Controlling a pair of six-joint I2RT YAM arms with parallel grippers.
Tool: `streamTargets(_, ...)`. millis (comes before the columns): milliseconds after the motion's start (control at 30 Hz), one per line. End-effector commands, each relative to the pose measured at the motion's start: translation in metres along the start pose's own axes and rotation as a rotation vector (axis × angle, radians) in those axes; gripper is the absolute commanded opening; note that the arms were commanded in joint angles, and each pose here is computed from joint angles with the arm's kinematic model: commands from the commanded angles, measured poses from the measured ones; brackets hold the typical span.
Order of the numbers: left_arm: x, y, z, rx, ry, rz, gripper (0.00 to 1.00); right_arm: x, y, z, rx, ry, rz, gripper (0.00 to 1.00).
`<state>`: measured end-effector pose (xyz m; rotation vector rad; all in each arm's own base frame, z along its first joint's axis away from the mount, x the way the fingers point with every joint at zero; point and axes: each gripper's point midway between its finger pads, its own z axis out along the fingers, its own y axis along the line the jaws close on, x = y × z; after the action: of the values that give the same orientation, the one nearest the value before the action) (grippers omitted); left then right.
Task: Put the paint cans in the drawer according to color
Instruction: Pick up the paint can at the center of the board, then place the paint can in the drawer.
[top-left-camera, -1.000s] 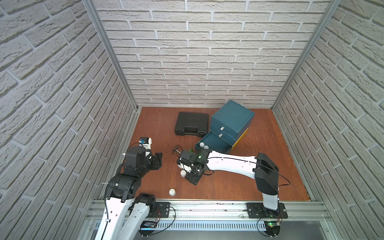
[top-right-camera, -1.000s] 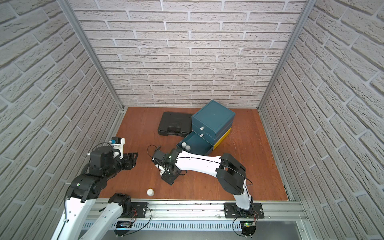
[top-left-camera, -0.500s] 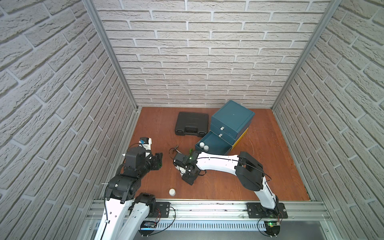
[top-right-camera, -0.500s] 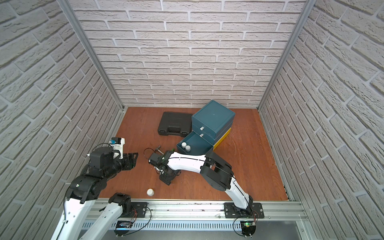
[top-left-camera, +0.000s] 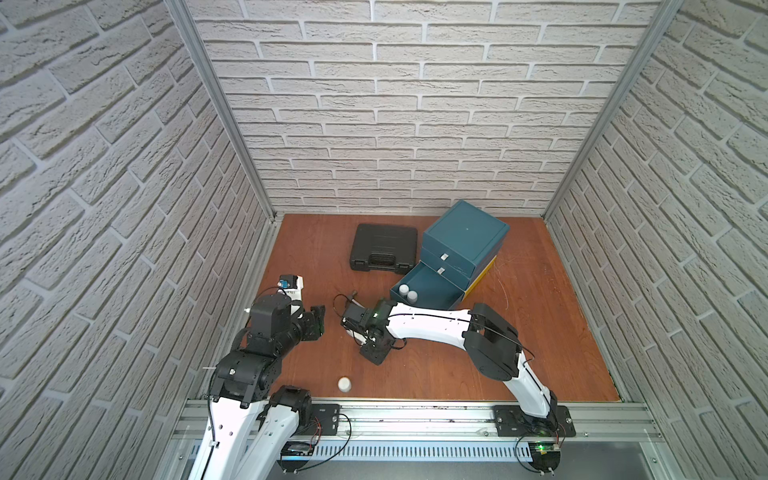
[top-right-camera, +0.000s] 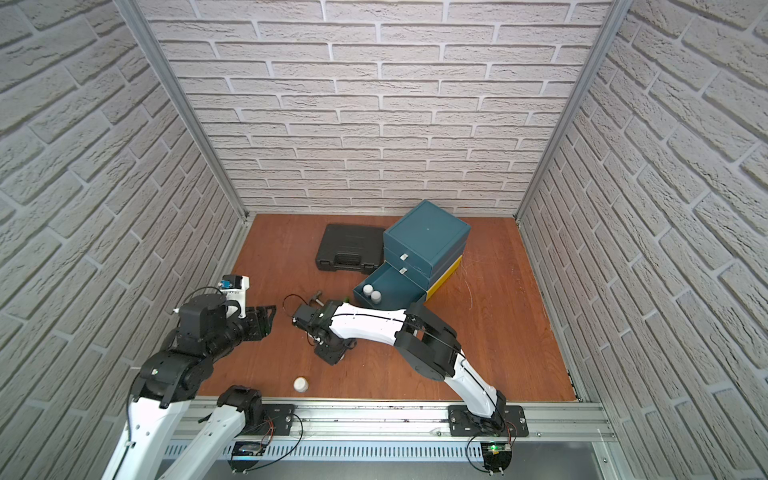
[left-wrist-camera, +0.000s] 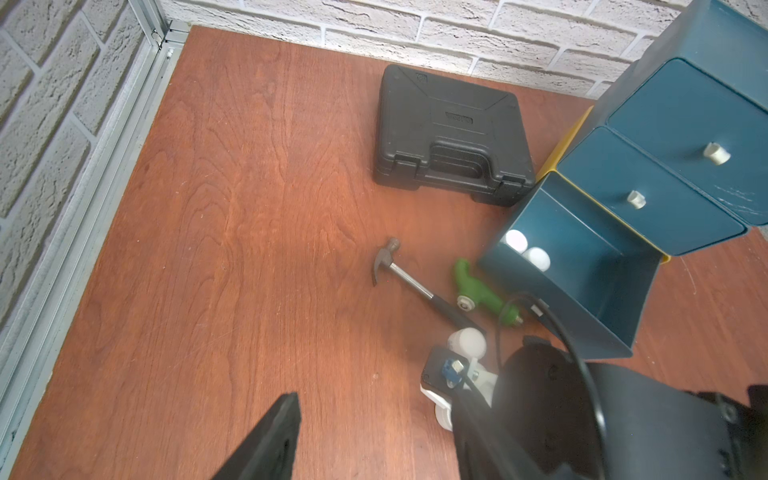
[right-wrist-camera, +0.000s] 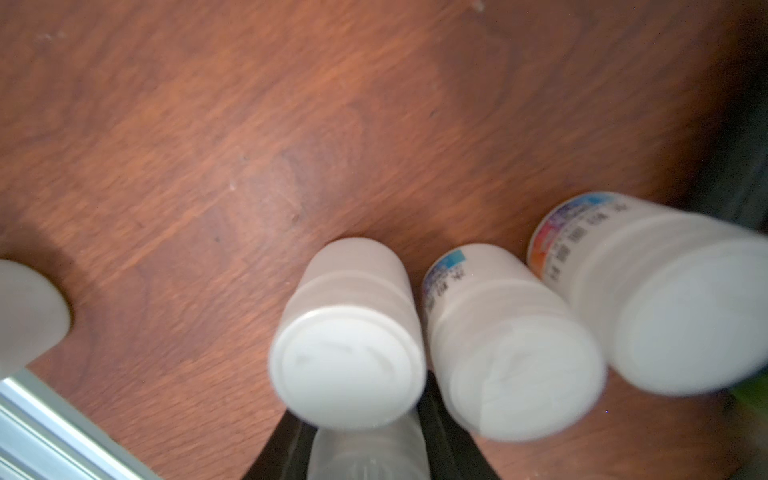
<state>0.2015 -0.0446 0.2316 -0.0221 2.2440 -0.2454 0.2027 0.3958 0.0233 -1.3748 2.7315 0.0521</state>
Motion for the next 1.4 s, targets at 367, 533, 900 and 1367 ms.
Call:
streamTargets(367,0.001,0.000,0.003,-0.003,0.002,0.002,0.63,0.009,-0.088,-0.121,0.100,-0.196,0.176,0.15)
streamTargets(533,0.001,0.000,0.003,-0.004,0.002,0.001,0.63,0.029,-0.148,-0.111,0.122,-0.165,0.316,0.15)
streamTargets(900,0.001,0.000,0.002,-0.003,-0.003,0.003,0.63,0.037,-0.199,-0.066,0.110,-0.075,0.425,0.15)
streamTargets(1367,0.002,0.000,0.003,-0.005,0.002,0.005,0.63,0.012,-0.199,-0.021,0.031,-0.053,0.384,0.23)
